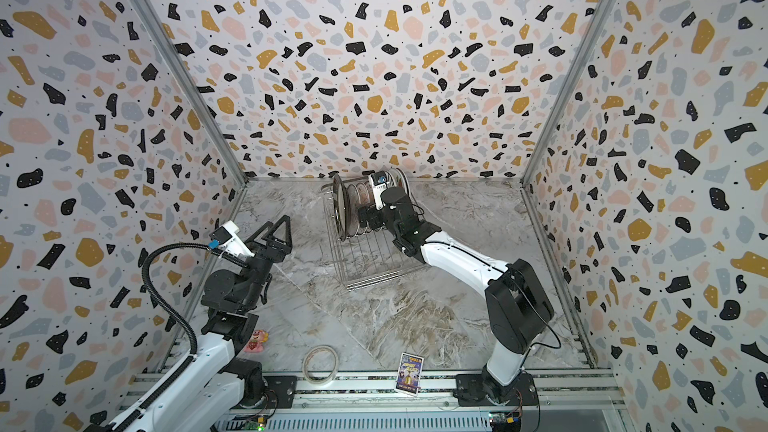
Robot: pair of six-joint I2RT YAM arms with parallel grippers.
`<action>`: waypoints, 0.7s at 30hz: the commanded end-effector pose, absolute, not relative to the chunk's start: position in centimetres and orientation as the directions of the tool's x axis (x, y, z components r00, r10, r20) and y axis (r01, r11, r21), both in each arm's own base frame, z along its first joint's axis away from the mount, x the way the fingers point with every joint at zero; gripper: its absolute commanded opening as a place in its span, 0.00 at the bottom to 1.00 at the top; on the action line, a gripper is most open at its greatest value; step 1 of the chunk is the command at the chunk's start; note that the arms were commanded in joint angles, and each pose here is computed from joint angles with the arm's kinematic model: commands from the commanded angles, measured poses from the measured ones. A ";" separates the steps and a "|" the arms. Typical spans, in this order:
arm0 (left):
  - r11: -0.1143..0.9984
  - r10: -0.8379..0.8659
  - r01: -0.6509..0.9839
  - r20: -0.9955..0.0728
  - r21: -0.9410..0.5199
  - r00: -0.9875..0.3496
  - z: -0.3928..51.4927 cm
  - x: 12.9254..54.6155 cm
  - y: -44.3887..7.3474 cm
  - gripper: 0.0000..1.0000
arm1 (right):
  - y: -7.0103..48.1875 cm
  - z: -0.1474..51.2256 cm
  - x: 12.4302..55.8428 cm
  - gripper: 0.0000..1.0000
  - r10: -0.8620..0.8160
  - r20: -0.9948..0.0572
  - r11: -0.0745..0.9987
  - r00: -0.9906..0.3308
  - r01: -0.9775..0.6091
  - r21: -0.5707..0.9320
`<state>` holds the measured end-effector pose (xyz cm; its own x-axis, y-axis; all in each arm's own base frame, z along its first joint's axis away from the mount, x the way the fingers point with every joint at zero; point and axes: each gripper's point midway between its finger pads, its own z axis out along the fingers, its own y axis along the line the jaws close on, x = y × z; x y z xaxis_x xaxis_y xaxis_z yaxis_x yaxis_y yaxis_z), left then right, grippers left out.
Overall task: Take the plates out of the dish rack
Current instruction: 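Grasp the rim of the dark patterned plate with the right gripper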
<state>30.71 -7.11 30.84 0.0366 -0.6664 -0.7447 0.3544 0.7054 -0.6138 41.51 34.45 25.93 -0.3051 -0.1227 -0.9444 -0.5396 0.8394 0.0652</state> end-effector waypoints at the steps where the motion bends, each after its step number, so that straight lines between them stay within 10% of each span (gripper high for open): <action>1: 0.713 -0.650 0.391 -0.758 -0.582 0.056 31.3 30.2 -7.6 1.00 | 37.1 26.4 41.0 1.00 -0.160 -0.938 0.846 -0.309 -0.532 0.031; 21: 0.710 -0.659 0.349 -0.752 -0.612 0.023 29.4 30.8 -7.8 1.00 | 42.6 22.9 45.6 0.39 -0.213 -0.901 0.909 -0.378 -0.415 -0.041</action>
